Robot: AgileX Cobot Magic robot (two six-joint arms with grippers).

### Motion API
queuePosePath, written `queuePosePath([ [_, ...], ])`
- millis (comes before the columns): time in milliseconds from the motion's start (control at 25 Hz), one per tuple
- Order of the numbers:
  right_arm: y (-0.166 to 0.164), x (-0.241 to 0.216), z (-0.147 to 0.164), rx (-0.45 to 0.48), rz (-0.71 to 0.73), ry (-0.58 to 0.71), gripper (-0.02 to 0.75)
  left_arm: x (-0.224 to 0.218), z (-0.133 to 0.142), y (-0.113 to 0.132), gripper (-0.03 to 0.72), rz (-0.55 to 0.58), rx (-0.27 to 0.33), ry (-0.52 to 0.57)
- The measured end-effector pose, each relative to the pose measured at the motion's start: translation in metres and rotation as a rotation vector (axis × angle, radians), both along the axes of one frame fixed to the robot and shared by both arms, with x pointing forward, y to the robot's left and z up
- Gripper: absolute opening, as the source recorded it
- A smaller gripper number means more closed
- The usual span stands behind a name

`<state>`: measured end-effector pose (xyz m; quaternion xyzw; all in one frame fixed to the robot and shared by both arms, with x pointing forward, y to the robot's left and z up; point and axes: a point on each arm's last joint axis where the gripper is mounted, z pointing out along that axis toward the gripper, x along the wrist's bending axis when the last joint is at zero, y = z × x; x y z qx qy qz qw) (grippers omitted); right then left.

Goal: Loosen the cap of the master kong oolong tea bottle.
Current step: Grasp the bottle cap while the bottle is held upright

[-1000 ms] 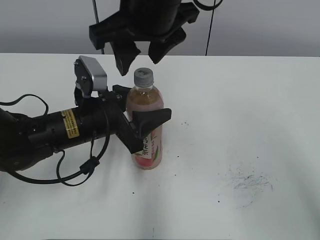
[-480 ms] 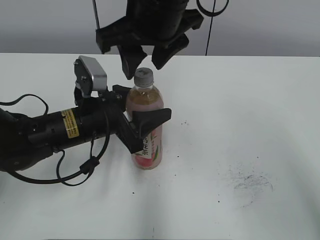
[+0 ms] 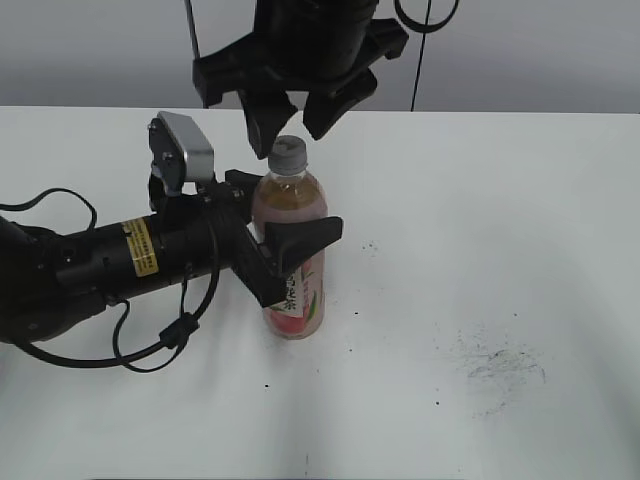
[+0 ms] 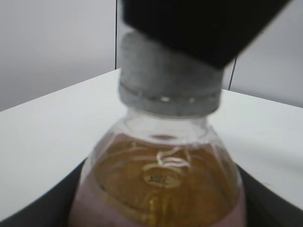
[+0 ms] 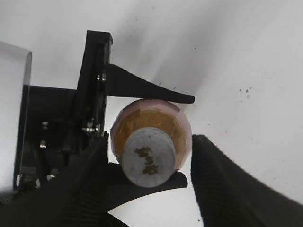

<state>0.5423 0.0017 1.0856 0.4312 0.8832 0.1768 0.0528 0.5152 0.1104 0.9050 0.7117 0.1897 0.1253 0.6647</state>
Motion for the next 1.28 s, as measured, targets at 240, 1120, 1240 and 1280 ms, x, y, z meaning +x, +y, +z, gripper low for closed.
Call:
queuePosePath([
  [240,0.0,0.0,0.0,-0.003,0.009,-0.002,0.417,0.0,0.0,0.0,0.445,0.0,0.0,0.0],
  [1120,-0.002,-0.002,-0.011,-0.032,0.016,0.025,0.414,0.0,0.0,0.0,0.445,0.0,0.0,0.0],
  [1240,-0.002,-0.002,-0.011,-0.032,0.016,0.025,0.414,0.0,0.0,0.0,0.445,0.0,0.0,0.0],
  [1280,-0.002,-0.002,-0.011,-0.031,0.016,0.025,0.414,0.0,0.0,0.0,0.445,0.0,0.0,0.0],
])
